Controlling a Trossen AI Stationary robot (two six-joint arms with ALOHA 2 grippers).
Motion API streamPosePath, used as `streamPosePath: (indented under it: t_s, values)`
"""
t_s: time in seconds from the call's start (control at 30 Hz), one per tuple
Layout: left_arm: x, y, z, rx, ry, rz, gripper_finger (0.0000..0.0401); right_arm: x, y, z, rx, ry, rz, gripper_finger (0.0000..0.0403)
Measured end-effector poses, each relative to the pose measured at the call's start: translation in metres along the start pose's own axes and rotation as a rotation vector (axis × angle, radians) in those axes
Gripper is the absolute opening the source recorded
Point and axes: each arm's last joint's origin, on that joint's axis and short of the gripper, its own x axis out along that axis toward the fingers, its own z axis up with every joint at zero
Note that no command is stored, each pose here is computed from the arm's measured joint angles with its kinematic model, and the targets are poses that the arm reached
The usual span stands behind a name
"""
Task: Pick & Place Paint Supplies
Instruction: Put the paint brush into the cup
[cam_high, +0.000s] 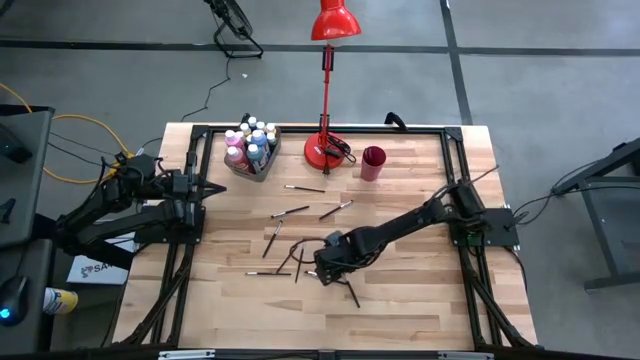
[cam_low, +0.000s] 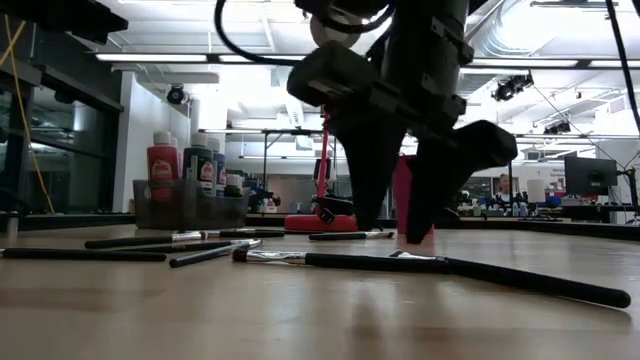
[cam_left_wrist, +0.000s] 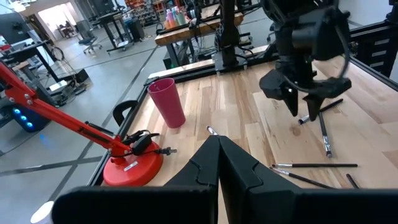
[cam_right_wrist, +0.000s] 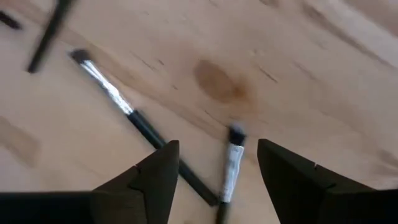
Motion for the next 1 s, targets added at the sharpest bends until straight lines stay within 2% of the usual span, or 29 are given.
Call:
streamPosePath:
  t_s: [0.23, 0.43, 0.8, 1.0]
  values:
    - [0.000, 0.000, 0.000, 0.000, 0.000, 0.000, 0.0000, 0.018, 0.003, 0.000, 0.008, 0.044, -0.042, 0.0200]
    - [0.000, 0.000, 0.000, 0.000, 0.000, 0.000, 0.0000, 0.028, 0.002, -0.001, 0.020, 0.035, -0.071, 0.0172]
    - [0.000, 0.000, 0.000, 0.000, 0.000, 0.000, 0.0000, 0.030, -0.001, -0.004, 0.084, 0.034, -0.109, 0.0057]
    - [0.000, 0.000, 0.000, 0.000, 0.000, 0.001, 0.0000, 0.030, -0.002, -0.009, 0.123, 0.027, -0.128, 0.0011]
